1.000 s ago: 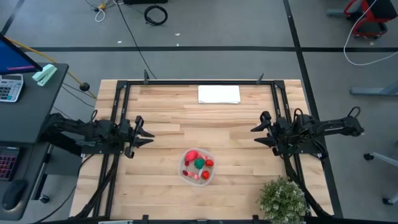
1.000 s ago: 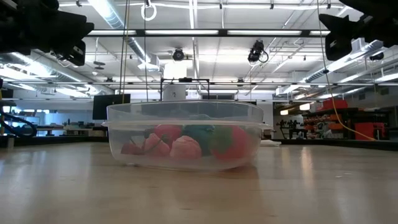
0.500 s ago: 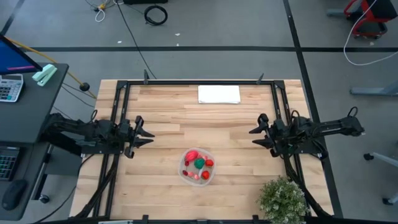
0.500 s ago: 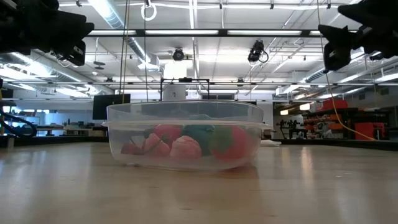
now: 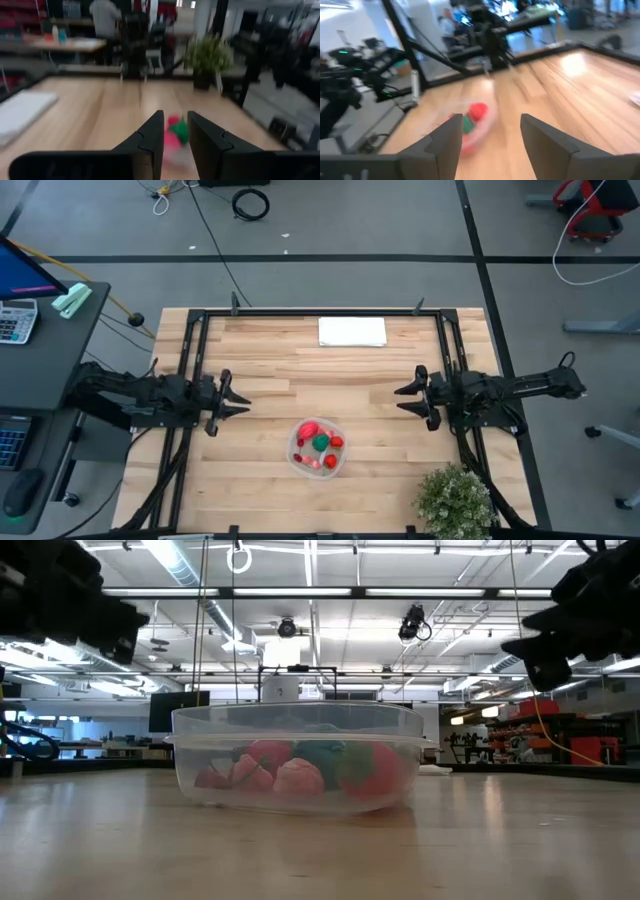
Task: Pick and placing Produce into tupperware
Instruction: Return to Home Position
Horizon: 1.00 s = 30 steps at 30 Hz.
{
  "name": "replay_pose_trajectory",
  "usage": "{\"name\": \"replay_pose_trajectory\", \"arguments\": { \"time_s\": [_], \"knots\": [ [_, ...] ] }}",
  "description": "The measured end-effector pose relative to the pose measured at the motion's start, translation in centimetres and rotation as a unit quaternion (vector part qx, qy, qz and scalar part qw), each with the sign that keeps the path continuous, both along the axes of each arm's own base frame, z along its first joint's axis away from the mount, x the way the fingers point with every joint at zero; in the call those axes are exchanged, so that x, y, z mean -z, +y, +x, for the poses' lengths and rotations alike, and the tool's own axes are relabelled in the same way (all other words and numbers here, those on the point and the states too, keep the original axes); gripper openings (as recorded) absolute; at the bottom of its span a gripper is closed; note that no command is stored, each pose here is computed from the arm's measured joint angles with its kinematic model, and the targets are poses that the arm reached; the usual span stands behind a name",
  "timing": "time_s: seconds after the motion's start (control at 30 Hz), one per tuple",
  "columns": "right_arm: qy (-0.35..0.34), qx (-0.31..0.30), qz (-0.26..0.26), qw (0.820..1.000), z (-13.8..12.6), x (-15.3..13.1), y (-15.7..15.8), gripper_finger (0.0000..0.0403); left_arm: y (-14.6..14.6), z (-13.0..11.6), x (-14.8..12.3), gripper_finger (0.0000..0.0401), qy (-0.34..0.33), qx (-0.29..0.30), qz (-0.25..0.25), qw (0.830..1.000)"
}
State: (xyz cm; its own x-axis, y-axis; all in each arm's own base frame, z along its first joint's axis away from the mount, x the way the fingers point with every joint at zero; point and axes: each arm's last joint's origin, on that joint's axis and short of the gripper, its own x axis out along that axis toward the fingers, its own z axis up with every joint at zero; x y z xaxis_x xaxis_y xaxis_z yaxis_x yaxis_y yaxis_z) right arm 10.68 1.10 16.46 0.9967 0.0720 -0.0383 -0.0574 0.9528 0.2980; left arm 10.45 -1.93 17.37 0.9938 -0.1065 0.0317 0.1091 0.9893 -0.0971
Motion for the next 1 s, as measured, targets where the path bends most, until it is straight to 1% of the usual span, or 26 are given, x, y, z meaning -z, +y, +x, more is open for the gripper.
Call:
{"name": "replay_pose_trajectory", "arguments": {
  "time_s": [0.13,0.27,0.63,0.83,1.0],
  "knots": [
    [0.031,0.038,0.003,0.999,0.0,0.6,-0.2,0.0209,0.0,-0.1,1.3,0.0093,0.069,0.000,0.008,0.998],
    [0.039,0.040,0.001,0.998,0.0,0.8,-0.2,0.0209,0.0,0.0,1.5,0.0094,0.085,0.003,-0.028,0.996],
    [0.073,0.037,-0.008,0.997,0.3,1.4,-0.2,0.0209,0.0,0.0,1.5,0.0093,0.085,0.001,-0.035,0.996],
    [0.077,0.038,-0.009,0.996,0.4,1.5,-0.2,0.0209,0.0,0.0,1.4,0.0085,0.077,0.000,-0.036,0.996],
    [0.078,0.038,-0.009,0.996,0.4,1.5,-0.2,0.0209,0.0,0.0,1.4,0.0088,0.076,0.000,-0.037,0.996]
  ]
}}
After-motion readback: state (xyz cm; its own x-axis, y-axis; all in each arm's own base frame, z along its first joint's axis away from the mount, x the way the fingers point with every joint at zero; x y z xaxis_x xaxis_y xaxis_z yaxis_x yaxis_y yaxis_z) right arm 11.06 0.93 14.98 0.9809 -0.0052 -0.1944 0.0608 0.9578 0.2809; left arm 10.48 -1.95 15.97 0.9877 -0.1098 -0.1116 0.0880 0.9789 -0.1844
